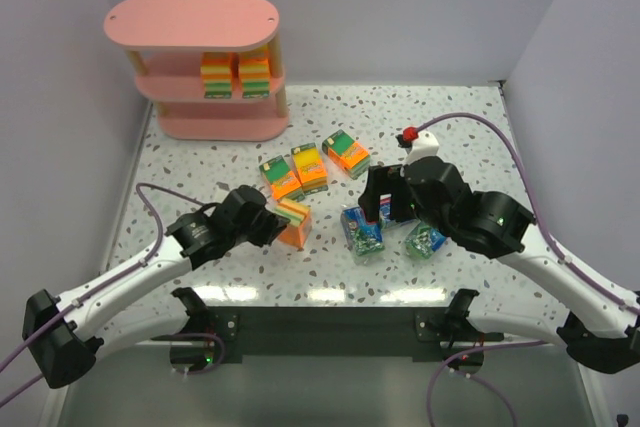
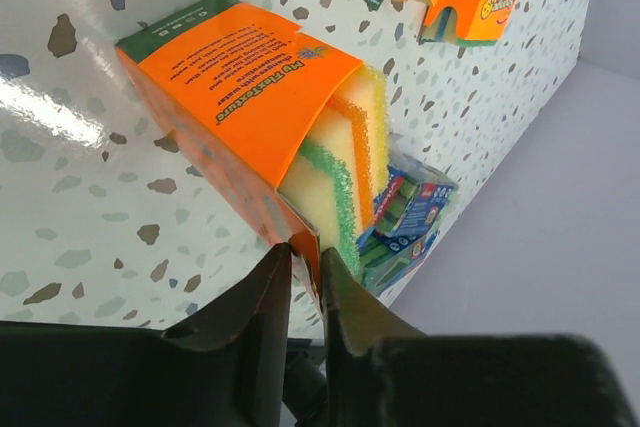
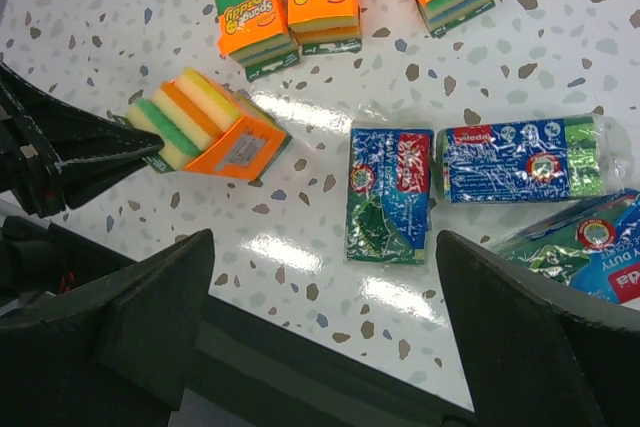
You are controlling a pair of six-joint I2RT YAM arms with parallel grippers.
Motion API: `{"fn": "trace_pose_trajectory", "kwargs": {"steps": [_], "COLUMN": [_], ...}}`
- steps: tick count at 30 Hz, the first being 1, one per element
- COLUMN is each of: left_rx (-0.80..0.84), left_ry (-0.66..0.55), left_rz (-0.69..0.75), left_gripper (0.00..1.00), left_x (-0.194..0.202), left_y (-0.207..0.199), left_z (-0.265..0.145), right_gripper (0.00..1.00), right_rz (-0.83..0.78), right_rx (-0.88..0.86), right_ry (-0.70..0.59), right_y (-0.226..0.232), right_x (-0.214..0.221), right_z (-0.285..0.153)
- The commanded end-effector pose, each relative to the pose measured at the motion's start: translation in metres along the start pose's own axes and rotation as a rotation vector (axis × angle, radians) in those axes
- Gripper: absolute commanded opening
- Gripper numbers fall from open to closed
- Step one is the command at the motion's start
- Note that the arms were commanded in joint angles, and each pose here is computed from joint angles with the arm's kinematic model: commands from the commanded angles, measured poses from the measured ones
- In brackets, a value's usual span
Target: Place and organize the cleaning sponges onto the shelf
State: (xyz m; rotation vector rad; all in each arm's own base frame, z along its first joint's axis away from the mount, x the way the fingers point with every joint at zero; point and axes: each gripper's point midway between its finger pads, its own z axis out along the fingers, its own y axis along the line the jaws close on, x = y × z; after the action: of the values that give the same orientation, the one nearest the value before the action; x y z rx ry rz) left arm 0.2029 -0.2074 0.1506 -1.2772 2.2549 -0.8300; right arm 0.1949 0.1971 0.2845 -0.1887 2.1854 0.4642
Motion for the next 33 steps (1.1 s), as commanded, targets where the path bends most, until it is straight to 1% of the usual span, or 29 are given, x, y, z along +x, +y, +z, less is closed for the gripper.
{"fn": "trace_pose_trajectory", "kwargs": {"steps": [1,2,6,8,9,14,17,18,20,21,24,26,28,30,31,32,33], "left_rx": [-0.009,-0.001,0.053,0.074,0.109,0.162,0.202,0.205,0.208,0.215,0.250,0.237,0.178,0.198,0.202,0.264,0.272], "left_ry": [-0.044,-0.042,-0.043,-0.046,-0.050,-0.098,-0.183,-0.246,-0.308,-0.365,-0.444,-0.486,-0.526,-0.517,-0.517,-0.517,-0.498], "left_rz": [0.013,0.016,0.024,0.041,0.038,0.041,0.037,0.030,0.015,0.003,-0.018,0.033,0.107,0.172,0.238,0.239,0.311], "left_gripper": [0.19,0.13,0.00,0.00,0.00,0.00,0.00,0.00,0.00,0.00,0.00,0.00,0.00,0.00,0.00,0.00,0.00], "left_x": [-0.012,-0.012,-0.015,-0.017,-0.020,-0.037,-0.059,-0.072,-0.088,-0.100,-0.118,-0.125,-0.127,-0.120,-0.117,-0.114,-0.112], "left_y": [0.006,0.004,-0.014,-0.020,-0.031,-0.047,-0.047,-0.046,-0.036,-0.035,-0.035,-0.038,-0.041,-0.062,-0.068,-0.086,-0.094], "left_z": [0.002,0.001,-0.016,-0.028,-0.040,-0.083,-0.109,-0.114,-0.126,-0.133,-0.150,-0.156,-0.149,-0.139,-0.135,-0.134,-0.126], "right_gripper": [0.95,0.95,0.95,0.95,0.95,0.95,0.95,0.95,0.95,0.95,0.95,0.95,0.95,0.95,0.95,0.95,0.95], "right_rz": [0.001,0.002,-0.003,-0.006,-0.007,-0.011,-0.014,-0.014,-0.019,-0.023,-0.035,-0.044,-0.052,-0.062,-0.066,-0.066,-0.069], "right_rx": [-0.002,-0.002,-0.001,0.001,0.002,0.011,0.010,0.008,0.006,0.007,0.011,0.013,0.009,0.012,0.014,0.015,0.014], "right_ry": [-0.021,-0.023,-0.021,-0.018,-0.017,-0.012,-0.006,-0.007,-0.002,0.000,0.004,0.010,0.015,0.026,0.026,0.026,0.031], "right_y": [-0.003,-0.003,-0.004,-0.004,-0.004,-0.006,-0.006,-0.005,-0.003,-0.003,-0.001,0.001,0.003,0.004,0.004,0.004,0.005], "right_x": [-0.004,-0.004,-0.004,-0.004,-0.003,-0.001,-0.001,-0.001,-0.002,-0.002,-0.004,-0.005,-0.005,-0.005,-0.006,-0.006,-0.007], "right_z": [-0.005,-0.005,-0.006,-0.006,-0.005,-0.005,-0.004,-0.003,-0.002,-0.002,0.001,0.003,0.004,0.008,0.008,0.009,0.010]}}
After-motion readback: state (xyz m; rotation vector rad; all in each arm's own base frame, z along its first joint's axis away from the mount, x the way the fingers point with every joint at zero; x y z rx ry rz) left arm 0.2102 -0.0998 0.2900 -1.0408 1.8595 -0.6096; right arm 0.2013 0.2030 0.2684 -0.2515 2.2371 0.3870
